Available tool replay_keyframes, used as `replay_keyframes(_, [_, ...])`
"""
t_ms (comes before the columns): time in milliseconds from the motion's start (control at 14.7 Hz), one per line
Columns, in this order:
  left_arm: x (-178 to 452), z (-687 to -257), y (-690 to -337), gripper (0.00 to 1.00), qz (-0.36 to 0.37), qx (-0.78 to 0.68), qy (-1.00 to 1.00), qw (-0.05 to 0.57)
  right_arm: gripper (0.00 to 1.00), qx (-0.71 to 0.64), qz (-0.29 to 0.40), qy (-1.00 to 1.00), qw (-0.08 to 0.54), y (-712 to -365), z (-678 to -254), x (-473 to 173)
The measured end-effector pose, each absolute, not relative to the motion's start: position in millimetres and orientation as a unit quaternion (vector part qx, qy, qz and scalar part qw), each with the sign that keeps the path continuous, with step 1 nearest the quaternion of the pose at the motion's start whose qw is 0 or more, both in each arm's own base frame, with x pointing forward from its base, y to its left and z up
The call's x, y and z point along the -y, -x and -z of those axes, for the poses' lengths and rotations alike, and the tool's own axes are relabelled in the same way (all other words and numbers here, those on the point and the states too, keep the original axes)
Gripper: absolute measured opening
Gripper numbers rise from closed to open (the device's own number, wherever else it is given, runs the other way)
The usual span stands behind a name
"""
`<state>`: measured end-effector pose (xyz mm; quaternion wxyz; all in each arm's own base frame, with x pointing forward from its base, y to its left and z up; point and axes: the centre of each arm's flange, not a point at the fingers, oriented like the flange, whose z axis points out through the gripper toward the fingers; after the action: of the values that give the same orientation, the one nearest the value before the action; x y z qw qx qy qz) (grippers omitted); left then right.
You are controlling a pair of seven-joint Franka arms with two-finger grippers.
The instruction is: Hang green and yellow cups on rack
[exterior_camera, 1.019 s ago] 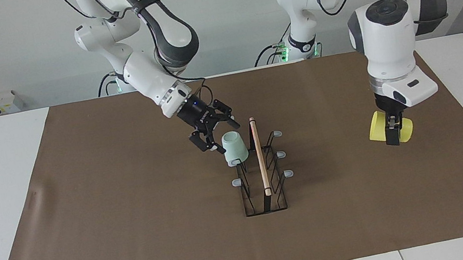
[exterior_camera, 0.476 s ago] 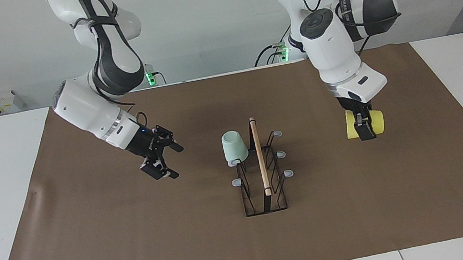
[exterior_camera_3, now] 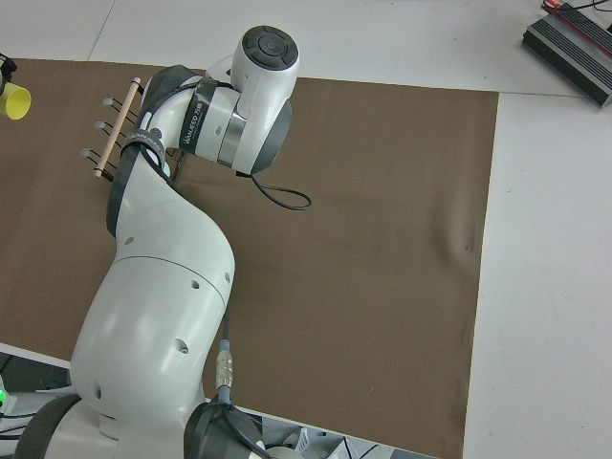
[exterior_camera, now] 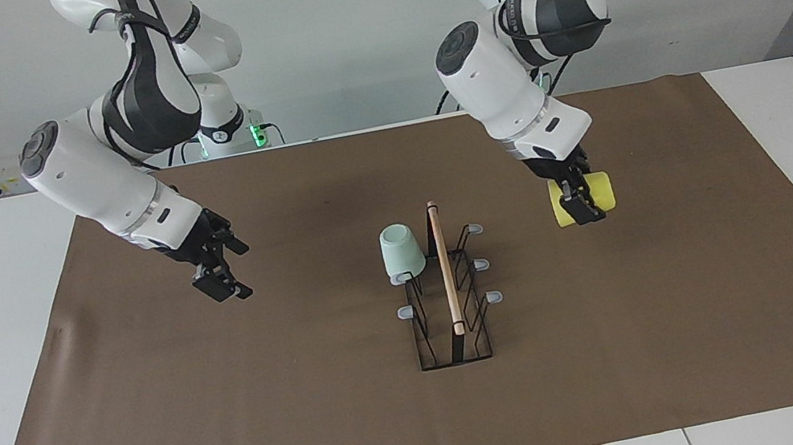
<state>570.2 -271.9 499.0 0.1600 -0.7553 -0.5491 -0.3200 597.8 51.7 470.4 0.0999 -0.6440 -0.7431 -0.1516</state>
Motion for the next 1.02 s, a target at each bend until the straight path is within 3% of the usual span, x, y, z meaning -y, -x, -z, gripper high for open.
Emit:
replay_keyframes(476, [340,-463,-526,0.66,0.389,0.541,0.715,0.211,1.0,0.735,0.025,0.675,0.06,-571,-534,-18])
replay_keyframes(1019, [383,-412,-505,0.66,0.44,0.505,0.702,0.242,1.0,0.551,-0.045,0.832,0.049,-509,-610,-21])
